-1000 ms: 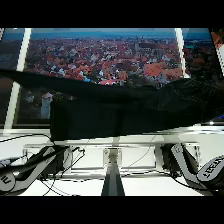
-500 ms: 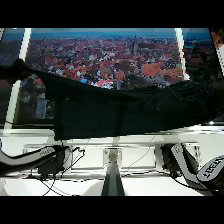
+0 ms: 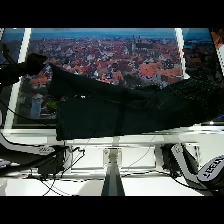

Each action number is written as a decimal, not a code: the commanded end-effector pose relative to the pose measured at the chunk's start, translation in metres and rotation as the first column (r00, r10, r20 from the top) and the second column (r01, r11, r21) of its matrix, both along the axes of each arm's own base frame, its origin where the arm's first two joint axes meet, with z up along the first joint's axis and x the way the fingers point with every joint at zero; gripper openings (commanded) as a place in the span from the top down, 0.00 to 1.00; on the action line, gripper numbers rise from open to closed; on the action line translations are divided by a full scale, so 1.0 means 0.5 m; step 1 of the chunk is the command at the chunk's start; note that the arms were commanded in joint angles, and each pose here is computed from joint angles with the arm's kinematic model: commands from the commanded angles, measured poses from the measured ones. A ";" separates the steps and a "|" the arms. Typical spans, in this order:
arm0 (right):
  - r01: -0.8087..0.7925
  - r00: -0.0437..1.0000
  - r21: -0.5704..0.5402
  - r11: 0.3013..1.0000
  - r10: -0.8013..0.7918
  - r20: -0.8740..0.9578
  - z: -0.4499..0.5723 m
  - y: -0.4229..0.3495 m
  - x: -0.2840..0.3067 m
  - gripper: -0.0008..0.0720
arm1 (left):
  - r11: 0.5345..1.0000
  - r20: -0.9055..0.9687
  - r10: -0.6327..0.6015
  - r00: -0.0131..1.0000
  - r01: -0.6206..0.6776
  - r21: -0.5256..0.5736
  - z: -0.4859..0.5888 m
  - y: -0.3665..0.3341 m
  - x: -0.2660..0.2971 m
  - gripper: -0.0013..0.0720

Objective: Fold the clothes and pants, and hang the long-sleeved shirts on hangers.

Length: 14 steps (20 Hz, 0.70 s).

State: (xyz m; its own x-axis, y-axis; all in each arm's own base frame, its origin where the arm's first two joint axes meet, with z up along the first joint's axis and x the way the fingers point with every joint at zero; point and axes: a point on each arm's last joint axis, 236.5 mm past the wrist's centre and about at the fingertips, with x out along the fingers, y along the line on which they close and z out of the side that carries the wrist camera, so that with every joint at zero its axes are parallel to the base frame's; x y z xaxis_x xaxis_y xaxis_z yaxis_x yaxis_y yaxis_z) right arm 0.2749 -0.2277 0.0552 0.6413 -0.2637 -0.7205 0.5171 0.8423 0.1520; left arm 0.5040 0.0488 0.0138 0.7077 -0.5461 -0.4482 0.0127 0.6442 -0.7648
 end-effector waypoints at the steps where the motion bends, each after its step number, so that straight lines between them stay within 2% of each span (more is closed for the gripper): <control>1: 0.002 1.000 0.001 1.000 -0.002 0.004 0.001 0.000 0.001 0.95 | 0.993 0.077 -0.118 0.990 0.120 -0.018 0.030 -0.016 -0.033 0.76; 2: 0.001 1.000 0.000 1.000 -0.001 0.003 0.001 0.000 0.001 0.95 | 0.989 0.097 -0.143 0.985 0.146 -0.019 0.042 -0.010 -0.047 0.95; 5: 0.001 1.000 -0.002 1.000 -0.001 0.002 0.001 -0.001 0.001 0.95 | 0.987 0.111 -0.160 0.981 0.162 -0.008 0.077 0.022 -0.087 0.95; 7: 0.001 1.000 -0.002 1.000 -0.001 0.002 0.001 -0.001 0.001 0.94 | 0.969 -0.067 -0.166 0.984 0.175 0.173 0.028 0.062 -0.143 0.96; 8: 0.001 1.000 -0.001 1.000 -0.001 0.002 0.001 -0.001 0.001 0.95 | 0.937 -0.203 -0.133 0.970 0.190 0.293 -0.006 0.094 -0.183 0.96; 9: 0.001 1.000 -0.002 1.000 -0.001 0.002 0.001 -0.001 0.001 0.94 | 0.886 -0.310 -0.103 0.945 0.228 0.403 -0.024 0.124 -0.225 0.95; 10: 0.001 1.000 -0.001 1.000 -0.001 0.002 0.001 -0.001 0.001 0.95 | 0.846 -0.361 -0.097 0.928 0.267 0.461 -0.023 0.137 -0.252 0.95; 11: 0.002 1.000 -0.002 1.000 -0.002 0.002 0.001 -0.001 0.001 0.94 | 0.825 -0.389 -0.116 0.914 0.306 0.474 -0.018 0.133 -0.273 0.93; 12: 0.002 1.000 -0.003 1.000 -0.002 0.003 0.001 -0.002 0.001 0.95 | 0.815 -0.403 -0.158 0.902 0.349 0.463 -0.016 0.121 -0.287 0.79; 13: 0.004 1.000 -0.006 1.000 -0.004 0.004 0.002 -0.003 0.001 0.95 | 0.816 -0.417 -0.175 0.892 0.369 0.446 -0.021 0.115 -0.296 0.72; 14: 0.005 1.000 -0.007 1.000 -0.005 0.005 0.002 -0.004 0.001 0.94 | 0.820 -0.428 -0.181 0.886 0.376 0.432 -0.030 0.112 -0.300 0.72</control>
State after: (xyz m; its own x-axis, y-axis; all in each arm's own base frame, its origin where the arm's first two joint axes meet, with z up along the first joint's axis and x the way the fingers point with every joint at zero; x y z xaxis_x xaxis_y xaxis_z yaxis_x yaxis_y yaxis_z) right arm 0.2752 -0.2287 0.0559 0.6427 -0.2680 -0.7177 0.5191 0.8413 0.1507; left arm 0.3823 0.0919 0.0095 0.4033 -0.4048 -0.8206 0.0559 0.9060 -0.4195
